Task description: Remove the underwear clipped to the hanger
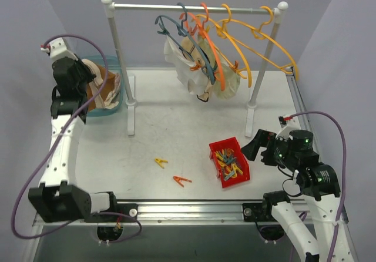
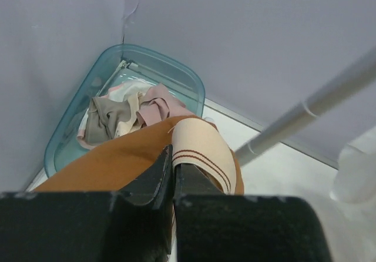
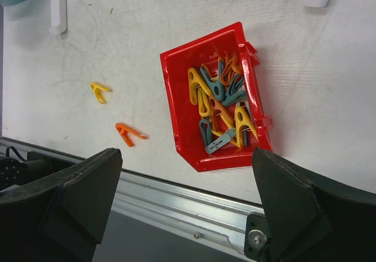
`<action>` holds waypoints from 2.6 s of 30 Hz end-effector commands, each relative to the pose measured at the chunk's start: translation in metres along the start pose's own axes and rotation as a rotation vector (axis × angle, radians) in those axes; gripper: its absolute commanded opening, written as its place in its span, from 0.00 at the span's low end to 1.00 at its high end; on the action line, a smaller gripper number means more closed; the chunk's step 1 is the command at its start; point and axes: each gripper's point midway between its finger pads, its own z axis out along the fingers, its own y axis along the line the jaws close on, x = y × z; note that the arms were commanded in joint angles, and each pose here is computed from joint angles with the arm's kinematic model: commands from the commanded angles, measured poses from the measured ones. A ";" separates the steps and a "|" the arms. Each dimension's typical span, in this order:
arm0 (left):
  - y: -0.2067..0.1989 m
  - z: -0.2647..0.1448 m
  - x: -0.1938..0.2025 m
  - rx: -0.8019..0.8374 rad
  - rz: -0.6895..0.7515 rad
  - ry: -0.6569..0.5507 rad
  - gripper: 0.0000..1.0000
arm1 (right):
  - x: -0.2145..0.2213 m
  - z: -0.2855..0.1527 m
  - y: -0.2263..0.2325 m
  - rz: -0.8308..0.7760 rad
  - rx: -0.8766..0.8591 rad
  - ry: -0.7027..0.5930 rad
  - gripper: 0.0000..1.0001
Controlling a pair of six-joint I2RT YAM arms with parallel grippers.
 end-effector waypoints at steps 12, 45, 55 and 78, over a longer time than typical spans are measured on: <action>-0.010 0.187 0.024 0.232 -0.097 -0.101 0.03 | 0.018 0.015 0.005 -0.009 -0.069 0.071 1.00; -0.021 -0.119 0.082 0.445 -0.266 0.309 0.94 | 0.120 0.096 0.119 -0.797 -0.151 0.481 1.00; -0.013 -0.183 0.141 0.496 -0.246 0.421 0.94 | 0.161 0.143 0.147 -0.921 -0.143 0.630 0.98; -0.001 -0.194 0.152 0.430 -0.252 0.424 0.94 | 0.236 0.183 0.134 -0.945 -0.050 0.816 0.55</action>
